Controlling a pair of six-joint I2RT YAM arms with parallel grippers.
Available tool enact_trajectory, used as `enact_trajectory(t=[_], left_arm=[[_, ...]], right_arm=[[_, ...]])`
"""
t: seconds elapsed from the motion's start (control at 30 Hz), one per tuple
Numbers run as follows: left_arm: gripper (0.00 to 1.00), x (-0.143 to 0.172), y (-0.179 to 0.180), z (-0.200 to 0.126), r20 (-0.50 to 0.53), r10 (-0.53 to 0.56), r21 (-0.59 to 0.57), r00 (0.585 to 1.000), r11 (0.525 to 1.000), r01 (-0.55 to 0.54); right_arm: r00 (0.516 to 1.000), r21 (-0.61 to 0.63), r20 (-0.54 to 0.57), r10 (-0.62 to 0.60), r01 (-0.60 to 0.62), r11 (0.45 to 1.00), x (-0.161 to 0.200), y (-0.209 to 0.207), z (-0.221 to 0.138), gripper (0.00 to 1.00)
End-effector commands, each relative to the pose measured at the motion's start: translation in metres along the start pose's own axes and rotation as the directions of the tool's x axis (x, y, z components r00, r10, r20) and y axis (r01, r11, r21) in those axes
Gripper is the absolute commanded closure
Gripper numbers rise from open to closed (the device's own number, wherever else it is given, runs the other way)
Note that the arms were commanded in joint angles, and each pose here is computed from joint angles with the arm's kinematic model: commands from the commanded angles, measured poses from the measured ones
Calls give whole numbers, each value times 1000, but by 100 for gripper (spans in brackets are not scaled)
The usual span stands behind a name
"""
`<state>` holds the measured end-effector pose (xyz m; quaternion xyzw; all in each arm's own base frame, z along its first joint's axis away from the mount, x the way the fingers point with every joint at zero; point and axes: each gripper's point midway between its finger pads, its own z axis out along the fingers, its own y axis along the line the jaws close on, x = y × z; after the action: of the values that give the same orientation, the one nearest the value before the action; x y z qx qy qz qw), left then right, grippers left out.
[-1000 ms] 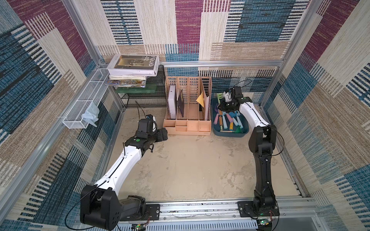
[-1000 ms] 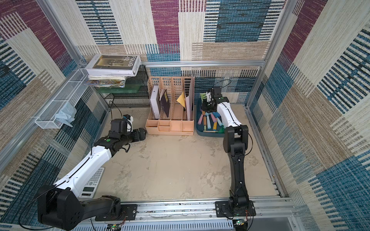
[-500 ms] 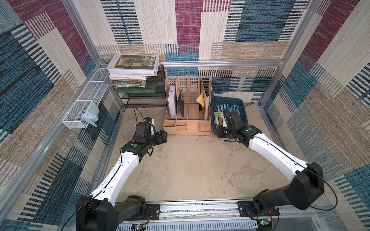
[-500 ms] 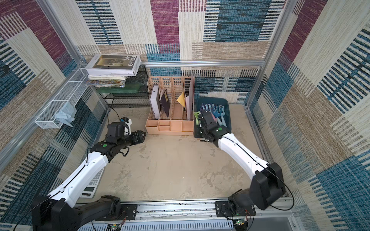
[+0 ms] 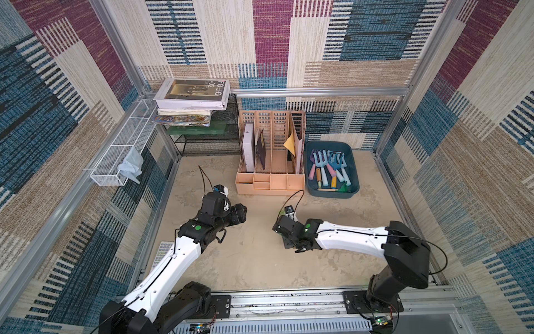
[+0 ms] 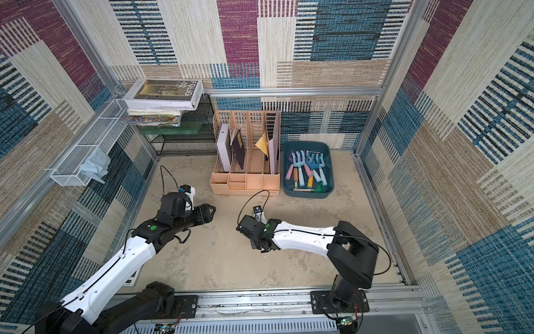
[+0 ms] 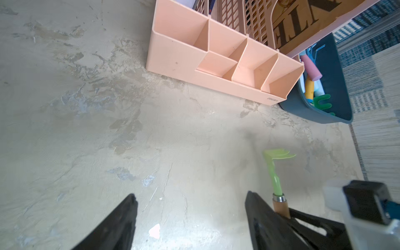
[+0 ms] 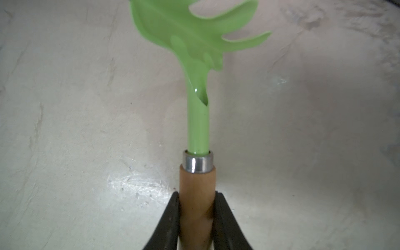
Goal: Take the hand rake out of the storage box
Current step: Place the rake at the center of the board.
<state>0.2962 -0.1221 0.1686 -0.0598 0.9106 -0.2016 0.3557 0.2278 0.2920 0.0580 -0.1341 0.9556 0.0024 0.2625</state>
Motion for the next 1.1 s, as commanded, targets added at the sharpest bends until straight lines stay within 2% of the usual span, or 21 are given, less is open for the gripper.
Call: enact_trajectory(t=[0.0,0.1,0.2,0.47,0.57,0.67,0.7,0.73,0.93,1.07], left_arm=[[21,7,-2,5,-19,9,-20,1000,1000,-9],[22,14,-3,9,-40,23,-30,999,999,-24],[22,20,-2,11,-48,26,-43,999,999,-28],[24,35,-6,15,-66,41,-56,997,997,-44],[27,40,-11,18,-84,48,-54,995,997,-53],[32,45,-23,19,-110,62,-53,992,996,-69],[33,47,-27,19,-119,67,-66,991,995,-75],[34,49,-31,19,-129,71,-83,989,993,-82],[36,78,-68,28,-177,121,-139,977,979,-147],[36,115,-103,53,-266,231,-150,936,949,-277]], right_arm=[[1000,44,-2,22,-21,999,4,4,12,92],[1000,53,-27,16,-14,998,13,7,20,87],[999,21,-32,15,-14,1000,19,11,22,70],[1000,-98,-11,-2,1,995,15,30,17,60],[1000,-130,13,-7,9,991,5,32,7,43],[998,-162,68,-1,12,987,-10,26,-12,19],[996,-155,93,14,1,988,-17,16,-20,8],[993,-135,115,34,-18,991,-22,3,-25,3],[954,-59,175,244,-237,970,-44,-118,-29,4],[922,-47,192,337,-335,941,-43,-165,-28,4]])
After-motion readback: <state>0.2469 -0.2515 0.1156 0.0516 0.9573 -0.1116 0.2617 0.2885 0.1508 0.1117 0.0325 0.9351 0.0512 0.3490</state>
